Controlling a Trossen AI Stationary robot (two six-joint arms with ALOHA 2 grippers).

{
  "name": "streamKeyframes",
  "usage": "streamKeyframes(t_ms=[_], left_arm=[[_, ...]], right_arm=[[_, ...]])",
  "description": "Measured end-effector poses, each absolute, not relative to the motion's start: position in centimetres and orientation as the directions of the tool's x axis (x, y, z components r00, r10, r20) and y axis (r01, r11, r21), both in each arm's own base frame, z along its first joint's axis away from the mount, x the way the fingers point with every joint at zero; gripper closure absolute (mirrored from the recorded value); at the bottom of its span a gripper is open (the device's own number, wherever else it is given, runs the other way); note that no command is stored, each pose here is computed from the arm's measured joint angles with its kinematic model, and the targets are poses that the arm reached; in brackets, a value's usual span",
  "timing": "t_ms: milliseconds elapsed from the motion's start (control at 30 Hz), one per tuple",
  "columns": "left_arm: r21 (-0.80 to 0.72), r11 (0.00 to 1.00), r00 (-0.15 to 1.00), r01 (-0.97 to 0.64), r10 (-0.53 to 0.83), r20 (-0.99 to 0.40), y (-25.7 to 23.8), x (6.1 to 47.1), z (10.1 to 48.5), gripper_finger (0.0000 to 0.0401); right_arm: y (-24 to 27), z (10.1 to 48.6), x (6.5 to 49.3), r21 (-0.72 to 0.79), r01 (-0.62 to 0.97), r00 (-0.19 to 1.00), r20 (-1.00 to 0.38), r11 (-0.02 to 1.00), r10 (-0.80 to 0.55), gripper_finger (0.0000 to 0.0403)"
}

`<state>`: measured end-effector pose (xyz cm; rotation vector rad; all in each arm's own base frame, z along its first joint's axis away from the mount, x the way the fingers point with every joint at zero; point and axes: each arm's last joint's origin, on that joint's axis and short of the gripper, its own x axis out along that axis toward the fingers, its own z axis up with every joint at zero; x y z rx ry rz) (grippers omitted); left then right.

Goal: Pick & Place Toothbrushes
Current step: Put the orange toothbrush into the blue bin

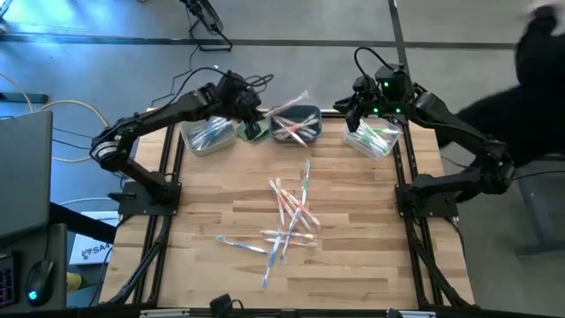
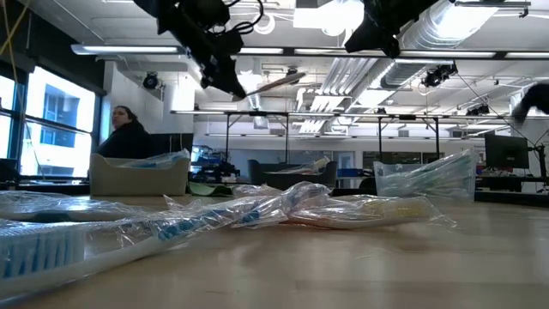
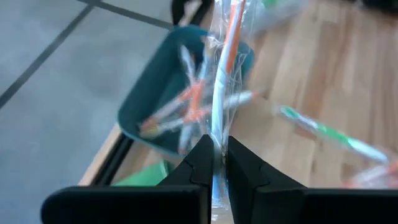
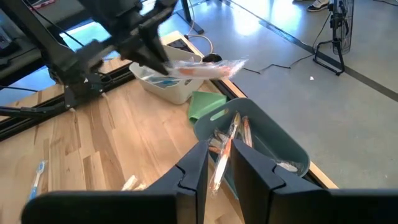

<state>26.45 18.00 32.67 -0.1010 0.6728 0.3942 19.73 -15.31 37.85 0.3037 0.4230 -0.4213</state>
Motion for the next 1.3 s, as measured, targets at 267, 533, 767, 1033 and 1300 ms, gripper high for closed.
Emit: streamKeyframes(t_ms=[267, 533, 767, 1033, 1300], left_arm=[[0.002, 0.910, 0.725, -0.414, 0.331, -0.604, 19.9, 28.5, 30.5, 0.0385], [-0.035, 0.912, 0.714, -0.409, 0.296, -0.635, 21.2, 30.4, 28.7, 0.0385], [-0.042, 0.918, 0.726, -0.394, 0.283, -0.627, 22.9, 32.9, 28.7, 0.0385], [-0.034, 0.922, 0.713, -0.385, 0.273, -0.646, 24.2, 34.7, 27.8, 0.0385], [-0.078, 0.909, 0.622, -0.410, 0.217, -0.752, 24.4, 34.9, 24.8, 0.0385]], right_arm=[[-15.3, 37.9, 19.8, 0.196, 0.452, 0.831, -0.447, 0.870, -0.331, 0.0341], [-15.3, 37.9, 19.8, 0.200, 0.453, 0.831, -0.447, 0.868, -0.331, 0.0341], [-15.3, 37.9, 19.8, 0.200, 0.454, 0.831, -0.447, 0.868, -0.331, 0.0341], [-15.3, 37.9, 19.8, 0.200, 0.454, 0.831, -0.447, 0.868, -0.331, 0.0341], [-15.3, 37.9, 19.8, 0.195, 0.452, 0.831, -0.447, 0.870, -0.331, 0.0341]])
